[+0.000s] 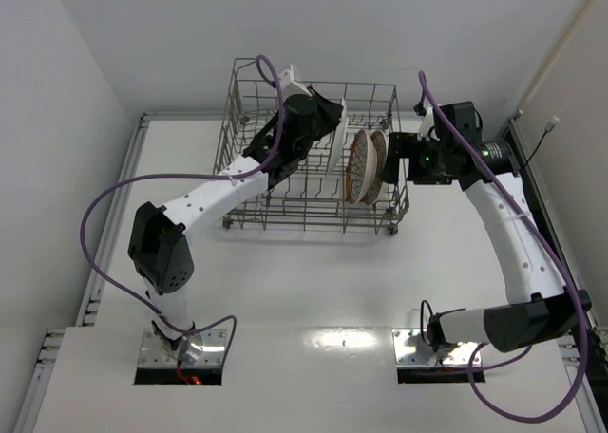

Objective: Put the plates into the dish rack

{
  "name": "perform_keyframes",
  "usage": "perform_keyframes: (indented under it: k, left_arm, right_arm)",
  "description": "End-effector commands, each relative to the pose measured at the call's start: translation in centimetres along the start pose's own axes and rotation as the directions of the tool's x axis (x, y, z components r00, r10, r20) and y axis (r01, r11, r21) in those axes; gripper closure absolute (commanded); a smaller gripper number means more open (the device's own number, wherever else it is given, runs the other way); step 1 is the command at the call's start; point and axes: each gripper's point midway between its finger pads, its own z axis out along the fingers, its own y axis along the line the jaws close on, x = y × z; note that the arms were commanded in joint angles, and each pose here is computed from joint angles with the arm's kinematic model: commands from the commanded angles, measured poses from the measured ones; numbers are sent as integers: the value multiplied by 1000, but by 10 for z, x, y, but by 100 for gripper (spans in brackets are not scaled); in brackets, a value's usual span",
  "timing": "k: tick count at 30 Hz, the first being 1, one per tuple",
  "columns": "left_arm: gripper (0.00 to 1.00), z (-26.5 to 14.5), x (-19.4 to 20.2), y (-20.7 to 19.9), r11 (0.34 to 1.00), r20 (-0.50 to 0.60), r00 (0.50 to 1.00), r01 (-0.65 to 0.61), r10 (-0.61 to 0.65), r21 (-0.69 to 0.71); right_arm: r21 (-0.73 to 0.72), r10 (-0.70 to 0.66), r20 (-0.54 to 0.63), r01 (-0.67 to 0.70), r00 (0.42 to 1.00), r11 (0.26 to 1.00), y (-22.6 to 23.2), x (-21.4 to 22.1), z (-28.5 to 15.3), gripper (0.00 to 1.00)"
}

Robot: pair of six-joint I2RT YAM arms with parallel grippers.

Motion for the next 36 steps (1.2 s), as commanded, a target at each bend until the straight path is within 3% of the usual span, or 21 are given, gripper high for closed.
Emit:
perform_keyframes:
  k: [1, 36]
  left_arm:
    - [100, -9, -36, -52, 986, 92, 989, 101, -114, 129]
    - [100, -3, 16, -38, 960, 28, 962, 270, -272, 77]
  right_arm:
    - [-17, -12, 46, 12, 999, 1000, 2, -6, -10, 9]
    - [-8, -21, 48, 21, 999, 1000, 0, -1, -18, 9]
